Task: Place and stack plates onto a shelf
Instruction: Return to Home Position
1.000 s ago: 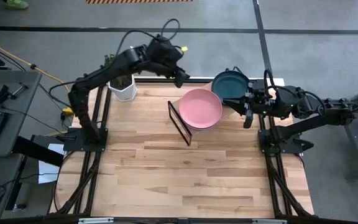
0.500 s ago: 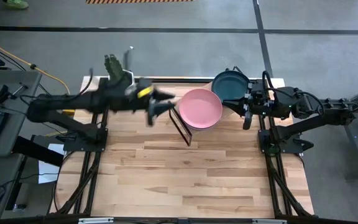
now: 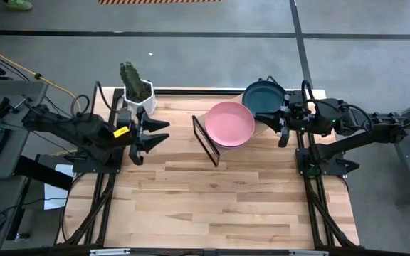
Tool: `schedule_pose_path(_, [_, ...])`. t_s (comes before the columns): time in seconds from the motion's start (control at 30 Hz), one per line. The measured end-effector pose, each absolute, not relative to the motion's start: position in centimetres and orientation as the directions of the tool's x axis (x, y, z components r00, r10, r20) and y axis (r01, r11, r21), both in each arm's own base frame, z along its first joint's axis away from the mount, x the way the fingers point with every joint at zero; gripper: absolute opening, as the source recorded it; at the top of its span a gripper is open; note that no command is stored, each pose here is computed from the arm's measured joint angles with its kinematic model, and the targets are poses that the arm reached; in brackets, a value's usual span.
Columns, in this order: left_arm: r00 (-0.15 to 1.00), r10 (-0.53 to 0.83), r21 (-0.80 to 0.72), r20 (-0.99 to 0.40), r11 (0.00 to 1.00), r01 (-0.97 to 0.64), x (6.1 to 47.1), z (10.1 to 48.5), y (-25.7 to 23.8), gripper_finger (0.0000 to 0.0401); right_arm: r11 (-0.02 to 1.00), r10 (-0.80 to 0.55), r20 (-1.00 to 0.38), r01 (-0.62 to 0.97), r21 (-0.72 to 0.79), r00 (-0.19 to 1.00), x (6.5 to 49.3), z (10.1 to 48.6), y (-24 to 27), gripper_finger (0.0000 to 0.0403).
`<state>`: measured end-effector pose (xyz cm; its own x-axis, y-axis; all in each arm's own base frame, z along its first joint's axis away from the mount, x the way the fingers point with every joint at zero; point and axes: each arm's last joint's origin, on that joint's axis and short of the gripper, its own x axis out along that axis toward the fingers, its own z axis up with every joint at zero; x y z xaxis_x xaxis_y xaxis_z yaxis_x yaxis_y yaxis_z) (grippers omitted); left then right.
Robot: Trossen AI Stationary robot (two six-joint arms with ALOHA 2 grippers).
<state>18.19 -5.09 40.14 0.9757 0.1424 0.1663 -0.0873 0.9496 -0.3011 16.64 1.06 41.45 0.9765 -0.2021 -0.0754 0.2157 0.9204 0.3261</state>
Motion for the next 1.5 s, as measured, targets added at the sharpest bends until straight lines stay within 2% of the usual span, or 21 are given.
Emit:
schedule_pose_path(0.33, [0.985,0.029,-0.257,0.168,0.966,0.016,17.5,40.4,-3.0,0.0181,0.92,-0.202,-0.075,0.216,0.326,0.976,16.6,41.5,1.1,0.0016])
schedule_pose_path(0.77, [0.993,0.027,-0.229,0.114,0.973,0.0,17.8,39.8,-1.9,0.0175,0.922,-0.202,-0.104,0.225,0.316,0.974,16.6,41.2,1.1,0.0016])
schedule_pose_path(0.9, [0.995,0.014,-0.209,0.098,0.978,0.007,17.8,39.7,-2.1,0.014,0.922,-0.203,-0.112,0.228,0.313,0.973,16.6,41.1,1.1,0.0016])
schedule_pose_path(1.1, [0.998,0.07,-0.164,0.009,0.984,-0.067,16.5,39.1,-1.8,0.0032,0.922,-0.202,-0.117,0.229,0.311,0.972,16.6,41.0,1.1,0.0016])
schedule_pose_path(1.17, [0.996,0.082,-0.157,-0.025,0.984,-0.085,15.9,38.8,-1.7,0.0009,0.922,-0.201,-0.117,0.228,0.311,0.973,16.6,41.0,1.1,0.0016])
schedule_pose_path(1.33, [0.996,0.082,-0.136,-0.024,0.987,-0.084,14.7,38.4,-1.5,0.0002,0.924,-0.196,-0.123,0.225,0.31,0.973,16.6,41.0,1.1,0.0016])
schedule_pose_path(1.5, [0.996,0.085,-0.158,0.025,0.984,-0.08,13.5,36.3,-1.3,0.0001,0.924,-0.196,-0.123,0.225,0.31,0.973,16.6,41.0,1.1,0.0016])
